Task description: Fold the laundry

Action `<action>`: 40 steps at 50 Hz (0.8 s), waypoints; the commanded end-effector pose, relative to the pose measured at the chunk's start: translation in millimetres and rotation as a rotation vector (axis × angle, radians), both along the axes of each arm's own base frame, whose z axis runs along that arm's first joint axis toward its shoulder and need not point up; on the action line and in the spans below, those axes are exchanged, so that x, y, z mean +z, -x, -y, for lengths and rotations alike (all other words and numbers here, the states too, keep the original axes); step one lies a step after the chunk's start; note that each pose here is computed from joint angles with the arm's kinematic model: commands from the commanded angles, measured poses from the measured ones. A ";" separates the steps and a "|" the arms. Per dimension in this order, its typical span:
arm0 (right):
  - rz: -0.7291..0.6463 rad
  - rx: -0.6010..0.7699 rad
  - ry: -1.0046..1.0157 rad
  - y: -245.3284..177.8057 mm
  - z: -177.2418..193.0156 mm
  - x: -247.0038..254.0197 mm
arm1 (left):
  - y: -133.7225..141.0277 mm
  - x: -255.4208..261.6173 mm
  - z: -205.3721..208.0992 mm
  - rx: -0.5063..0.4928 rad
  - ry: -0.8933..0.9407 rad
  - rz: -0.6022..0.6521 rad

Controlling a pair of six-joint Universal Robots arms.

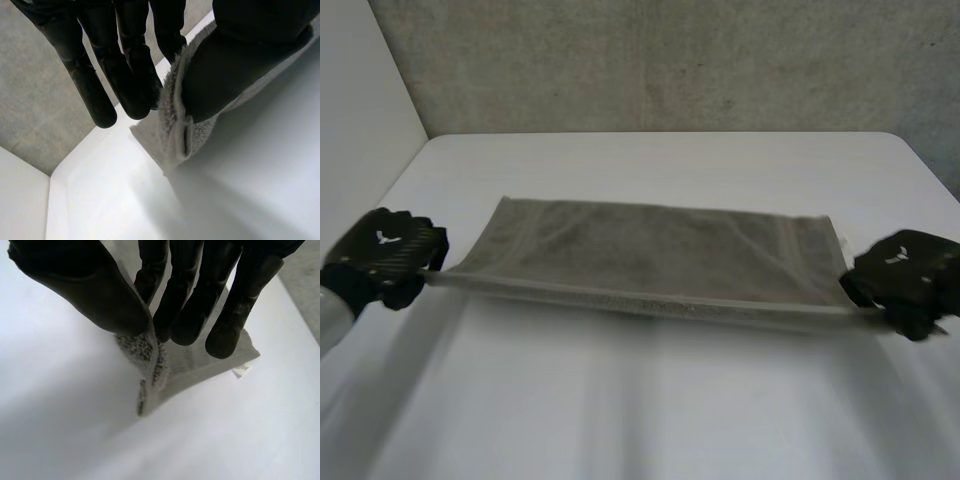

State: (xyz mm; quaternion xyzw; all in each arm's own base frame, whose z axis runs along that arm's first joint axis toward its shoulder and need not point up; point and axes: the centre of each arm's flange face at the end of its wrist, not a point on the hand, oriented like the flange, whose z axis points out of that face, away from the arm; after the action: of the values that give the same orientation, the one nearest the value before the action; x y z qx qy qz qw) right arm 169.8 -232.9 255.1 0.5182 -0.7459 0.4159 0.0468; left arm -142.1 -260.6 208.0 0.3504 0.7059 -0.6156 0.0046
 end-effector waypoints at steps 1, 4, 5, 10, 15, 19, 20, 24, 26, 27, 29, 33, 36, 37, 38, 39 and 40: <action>-0.046 0.078 0.030 14.2 -12.2 22.4 | -12.8 25.0 -30.6 -0.058 -0.020 0.033; 0.015 0.093 0.062 11.8 -7.4 30.5 | -13.2 21.4 -32.1 -0.085 -0.012 0.063; 0.047 0.094 0.062 10.3 -3.0 30.2 | -13.2 21.4 -32.1 -0.086 -0.012 0.063; 0.095 0.058 0.062 9.8 33.8 8.5 | -10.8 4.4 -13.3 -0.128 -0.020 0.071; 0.090 -0.022 0.045 4.4 70.0 -17.1 | 37.0 -26.0 31.9 -0.244 0.054 0.143; 0.062 -0.055 0.022 -6.1 86.9 -37.8 | 44.3 -37.1 69.9 -0.138 0.087 0.192; 0.050 -0.066 0.019 -9.5 94.1 -47.4 | 47.3 -41.7 87.0 -0.088 0.101 0.202; 0.081 -0.118 0.067 -13.3 117.2 -69.6 | 58.2 -49.6 114.9 -0.047 0.122 0.181; 0.104 -0.135 0.097 -14.0 125.0 -73.8 | 69.3 -54.3 123.2 -0.062 0.131 0.160; 0.104 -0.136 0.098 -14.1 125.1 -73.8 | 79.3 -57.8 130.8 -0.074 0.143 0.144; 0.140 -0.163 0.162 -19.7 136.7 -76.9 | 86.0 -61.5 137.7 -0.080 0.153 0.133; 0.159 -0.190 0.215 -24.1 144.8 -77.4 | 93.7 -69.4 153.7 -0.065 0.178 0.126; 0.164 -0.202 0.250 -25.5 150.7 -78.8 | 100.2 -74.1 157.2 -0.072 0.187 0.127; 0.168 -0.199 0.266 -27.4 152.9 -79.3 | 100.2 -74.1 157.2 -0.072 0.187 0.127; 0.168 -0.199 0.266 -27.4 152.9 -79.3 | 101.8 -76.1 158.3 -0.075 0.190 0.126; 0.172 -0.192 0.281 -30.6 154.6 -80.9 | 103.4 -78.5 158.7 -0.078 0.190 0.126; 0.174 -0.184 0.294 -33.9 156.1 -82.5 | 103.4 -78.5 158.7 -0.078 0.190 0.126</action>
State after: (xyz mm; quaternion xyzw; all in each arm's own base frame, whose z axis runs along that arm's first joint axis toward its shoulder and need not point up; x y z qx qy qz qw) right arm 195.5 -382.3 175.3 0.3980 -0.7395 0.5358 0.0875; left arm -240.4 -416.7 135.2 0.4095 0.6329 -0.6544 0.0596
